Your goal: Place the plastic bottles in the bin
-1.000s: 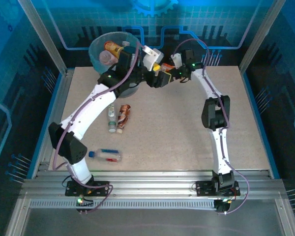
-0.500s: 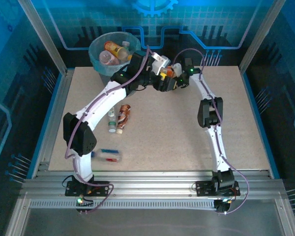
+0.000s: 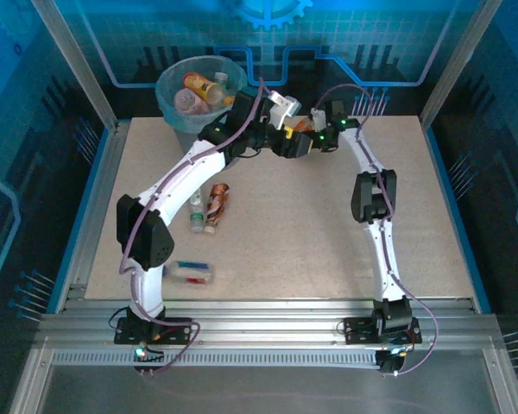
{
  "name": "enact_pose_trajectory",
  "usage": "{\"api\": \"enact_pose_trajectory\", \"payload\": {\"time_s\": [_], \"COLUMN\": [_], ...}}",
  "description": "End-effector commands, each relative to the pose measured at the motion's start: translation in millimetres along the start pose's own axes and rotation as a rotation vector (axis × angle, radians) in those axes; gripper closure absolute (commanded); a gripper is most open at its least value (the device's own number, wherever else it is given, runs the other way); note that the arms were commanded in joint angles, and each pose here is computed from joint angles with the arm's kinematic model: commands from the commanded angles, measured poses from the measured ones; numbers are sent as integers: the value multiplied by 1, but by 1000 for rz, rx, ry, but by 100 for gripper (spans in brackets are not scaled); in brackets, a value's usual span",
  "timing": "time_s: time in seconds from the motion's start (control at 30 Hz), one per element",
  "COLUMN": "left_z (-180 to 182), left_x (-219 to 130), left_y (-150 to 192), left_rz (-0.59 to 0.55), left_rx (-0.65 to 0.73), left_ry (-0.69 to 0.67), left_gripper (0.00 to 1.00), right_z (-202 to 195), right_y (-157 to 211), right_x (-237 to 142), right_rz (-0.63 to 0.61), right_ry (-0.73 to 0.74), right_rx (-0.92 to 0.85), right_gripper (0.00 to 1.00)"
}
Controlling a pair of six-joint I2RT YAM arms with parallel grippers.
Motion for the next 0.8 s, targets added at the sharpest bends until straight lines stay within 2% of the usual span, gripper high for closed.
{"api": "enact_pose_trajectory", "payload": {"time_s": [0.0, 0.3, 0.43, 0.6, 0.77], "left_z": [-6, -8, -7, -5, -3], "left_x": [-1, 0, 1, -1, -1], "left_y": [-11, -8, -5, -2, 2], "left_rz": [-19, -4, 7, 16, 26], "left_rx": [-11, -15, -12, -7, -13], "left_ry": [30, 41, 38, 34, 29], "left_gripper": [23, 23, 23, 23, 23], "right_z": [15, 37, 32, 28, 27], "right_y": [-30, -38, -39, -34, -29], "right_x": [-41, -33, -19, 4, 28], "right_rz": [-86, -147, -184, -183, -183], "right_ry": [-48, 117, 191, 176, 117], "right_rx": [253, 269, 277, 259, 238], "right_gripper": [2, 0, 0, 2, 9]}}
Point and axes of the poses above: each hand's point on the last joint's axis, 136 mm out from that joint toward the fingers, its own x axis out along the fingers, its own z axis along the line the jaws close on, y = z × x, the point moved 4 cm from there along -x, back along the fingers, and after that the axes turned 2 degrees about x, right-handed, at the moved point
